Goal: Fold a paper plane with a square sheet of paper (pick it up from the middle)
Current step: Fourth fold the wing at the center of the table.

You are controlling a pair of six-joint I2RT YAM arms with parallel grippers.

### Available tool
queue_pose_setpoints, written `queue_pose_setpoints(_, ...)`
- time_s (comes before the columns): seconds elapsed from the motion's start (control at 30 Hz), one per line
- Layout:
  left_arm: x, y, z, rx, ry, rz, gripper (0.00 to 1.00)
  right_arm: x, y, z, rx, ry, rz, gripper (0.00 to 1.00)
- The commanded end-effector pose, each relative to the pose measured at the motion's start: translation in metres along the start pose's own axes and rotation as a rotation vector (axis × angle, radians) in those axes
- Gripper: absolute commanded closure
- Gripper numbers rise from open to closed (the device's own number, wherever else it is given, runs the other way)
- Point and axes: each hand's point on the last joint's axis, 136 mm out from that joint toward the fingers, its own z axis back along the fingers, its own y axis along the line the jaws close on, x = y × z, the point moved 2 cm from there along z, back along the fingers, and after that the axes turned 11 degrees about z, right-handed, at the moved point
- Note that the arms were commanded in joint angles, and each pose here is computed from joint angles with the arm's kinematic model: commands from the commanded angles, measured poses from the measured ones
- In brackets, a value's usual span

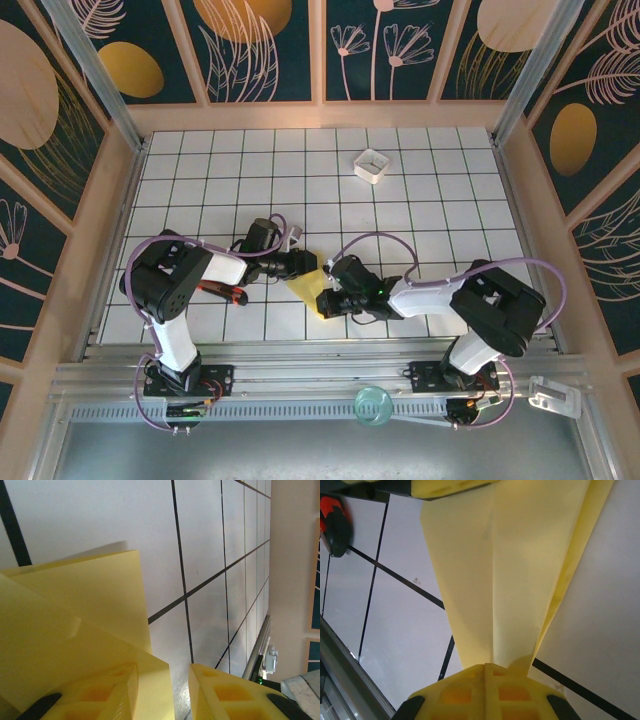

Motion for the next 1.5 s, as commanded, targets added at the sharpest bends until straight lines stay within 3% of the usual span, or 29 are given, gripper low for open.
queue_pose_setpoints(0.0, -0.009, 0.043, 0.002, 0.154, 0.002, 0.073, 0.66, -0.013, -0.008, -0.005, -0.007, 0.028, -0.025, 0.99)
queue_pose_setpoints(0.33, 0.002, 0.019, 0.003, 0.107, -0.012, 0.053, 0.65, -0.047, -0.034, -0.006, -0.107, 0.112, -0.086, 1.00)
queue_pose_setpoints(0.6, 0.017, -0.030, 0.018, 0.025, -0.057, 0.003, 0.60, -0.059, -0.041, -0.005, -0.144, 0.138, -0.120, 1.00)
queue_pose_setpoints(0.8, 0.008, -0.040, 0.033, -0.009, -0.073, 0.020, 0.60, -0.060, -0.042, -0.005, -0.150, 0.135, -0.131, 1.00)
queue_pose_setpoints(0.97, -0.017, -0.028, 0.040, -0.012, -0.060, 0.085, 0.71, -0.060, -0.043, -0.005, -0.157, 0.137, -0.131, 1.00)
queue_pose_setpoints(1.2, -0.045, -0.012, 0.023, 0.037, 0.031, 0.130, 0.91, -0.060, -0.045, -0.004, -0.166, 0.136, -0.131, 1.00)
queue_pose_setpoints(1.47, -0.062, -0.001, 0.006, 0.080, 0.098, 0.164, 1.00, -0.059, -0.045, -0.003, -0.169, 0.132, -0.128, 1.00)
